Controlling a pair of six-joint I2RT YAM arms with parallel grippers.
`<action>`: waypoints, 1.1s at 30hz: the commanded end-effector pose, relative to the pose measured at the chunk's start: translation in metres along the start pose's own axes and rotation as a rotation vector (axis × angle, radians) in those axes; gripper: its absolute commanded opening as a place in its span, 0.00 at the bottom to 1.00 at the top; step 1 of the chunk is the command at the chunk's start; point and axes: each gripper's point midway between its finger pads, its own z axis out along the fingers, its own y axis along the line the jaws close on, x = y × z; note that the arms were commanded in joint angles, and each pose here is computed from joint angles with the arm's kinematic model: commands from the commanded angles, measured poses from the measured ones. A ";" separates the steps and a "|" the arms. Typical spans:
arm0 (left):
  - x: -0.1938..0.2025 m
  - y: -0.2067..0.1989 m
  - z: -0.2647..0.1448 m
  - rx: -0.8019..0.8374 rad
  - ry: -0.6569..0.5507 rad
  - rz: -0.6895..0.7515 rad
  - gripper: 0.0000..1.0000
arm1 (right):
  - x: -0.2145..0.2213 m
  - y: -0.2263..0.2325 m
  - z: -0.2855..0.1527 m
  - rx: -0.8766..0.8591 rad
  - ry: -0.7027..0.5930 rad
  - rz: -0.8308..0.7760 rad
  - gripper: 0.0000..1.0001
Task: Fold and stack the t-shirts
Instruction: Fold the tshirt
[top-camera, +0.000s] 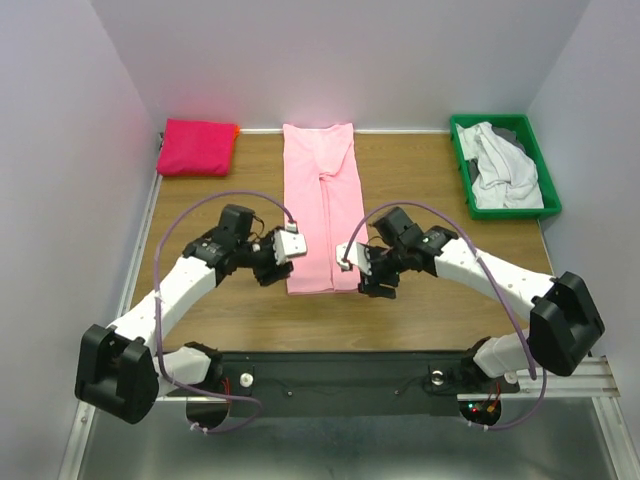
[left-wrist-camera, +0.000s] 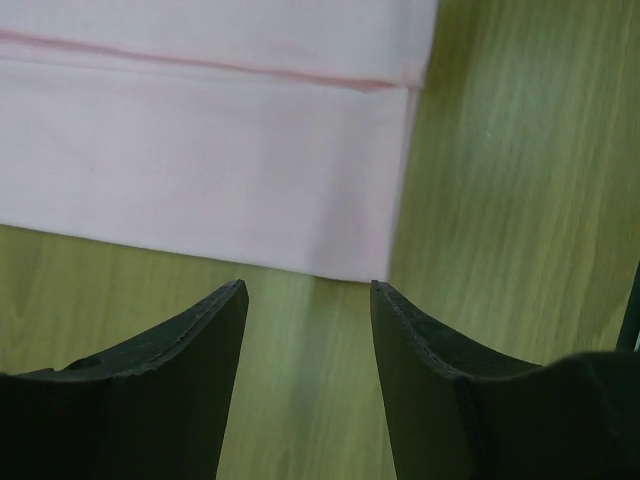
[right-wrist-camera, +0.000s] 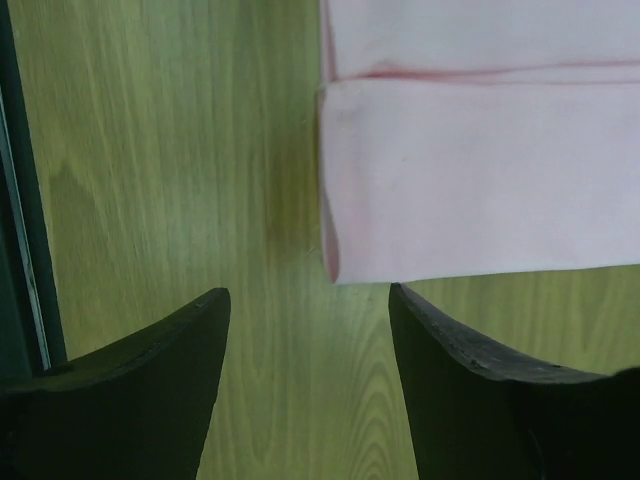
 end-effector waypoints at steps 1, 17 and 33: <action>0.013 -0.022 0.017 0.062 0.022 0.127 0.62 | 0.000 -0.017 0.014 0.082 -0.024 -0.106 0.64; 0.048 -0.043 0.051 0.143 0.091 0.152 0.57 | 0.047 -0.008 0.065 0.024 0.030 -0.241 0.48; 0.065 -0.061 0.062 0.248 0.150 0.218 0.51 | 0.068 -0.005 0.075 0.020 0.082 -0.241 0.22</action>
